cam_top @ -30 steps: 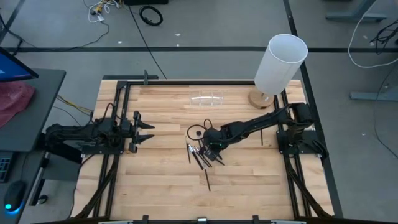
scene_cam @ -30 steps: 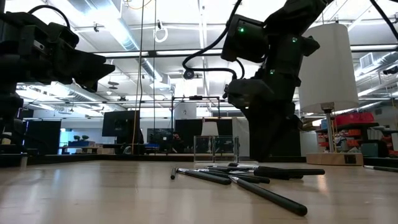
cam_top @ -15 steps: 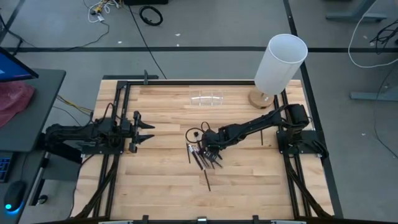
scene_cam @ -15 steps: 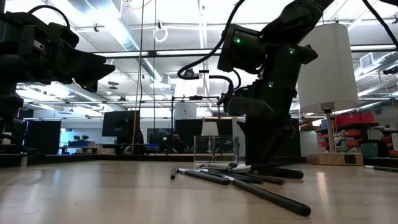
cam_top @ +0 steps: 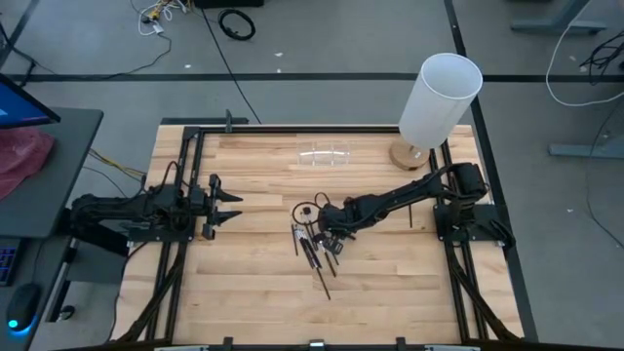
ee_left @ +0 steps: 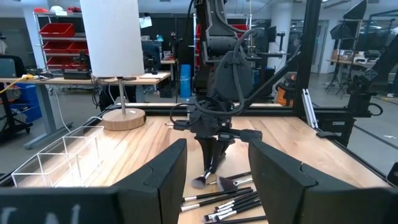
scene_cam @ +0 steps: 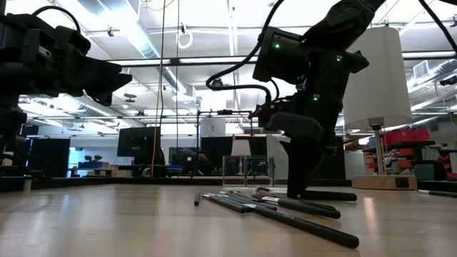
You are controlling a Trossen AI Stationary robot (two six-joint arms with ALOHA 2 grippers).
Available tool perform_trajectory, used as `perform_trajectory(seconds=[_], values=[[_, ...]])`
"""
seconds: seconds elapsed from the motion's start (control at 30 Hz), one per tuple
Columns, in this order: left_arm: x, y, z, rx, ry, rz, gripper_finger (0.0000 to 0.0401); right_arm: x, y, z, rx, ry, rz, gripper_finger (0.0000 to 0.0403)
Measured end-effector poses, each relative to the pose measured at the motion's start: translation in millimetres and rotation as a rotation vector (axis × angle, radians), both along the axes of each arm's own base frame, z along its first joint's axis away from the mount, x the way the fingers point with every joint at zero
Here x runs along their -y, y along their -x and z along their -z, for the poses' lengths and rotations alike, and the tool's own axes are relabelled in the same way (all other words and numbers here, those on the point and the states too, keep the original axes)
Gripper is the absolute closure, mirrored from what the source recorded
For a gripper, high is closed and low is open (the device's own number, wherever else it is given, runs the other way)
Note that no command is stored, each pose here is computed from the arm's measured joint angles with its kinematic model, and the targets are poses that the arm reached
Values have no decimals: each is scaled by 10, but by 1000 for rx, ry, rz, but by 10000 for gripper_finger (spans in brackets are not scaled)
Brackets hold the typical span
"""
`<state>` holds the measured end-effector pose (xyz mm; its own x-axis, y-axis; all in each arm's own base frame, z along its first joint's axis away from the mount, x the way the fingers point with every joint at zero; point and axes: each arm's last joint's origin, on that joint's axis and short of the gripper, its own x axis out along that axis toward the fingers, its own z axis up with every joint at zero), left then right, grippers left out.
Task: Pick & Place Makeup Supplies
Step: Put the black makeup brush into the transparent organizer
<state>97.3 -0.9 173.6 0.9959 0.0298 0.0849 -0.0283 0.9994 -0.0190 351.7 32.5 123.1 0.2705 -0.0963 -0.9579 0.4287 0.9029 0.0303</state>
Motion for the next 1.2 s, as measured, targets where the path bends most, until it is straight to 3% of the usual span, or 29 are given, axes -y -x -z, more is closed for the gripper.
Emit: perform_trajectory(seconds=[0.17,0.3,0.4,0.6,0.73,1.03,1.2], values=[[0,0,0,0,0,0,224,-13,36,-141,46,88,-77,384],[0,0,1,-1,1,0,224,53,-15,-442,222,141,-92,384],[0,0,1,-1,1,0,224,113,70,-430,318,156,-96,384],[0,0,5,-5,1,0,224,306,248,-406,887,205,-26,384],[0,-1,6,-5,1,0,224,512,305,-440,1162,303,15,384],[0,-1,7,-7,1,-1,224,990,-18,-616,1235,535,5,384],[-1,-1,6,-6,1,-3,224,1243,-80,-628,1402,594,54,385]])
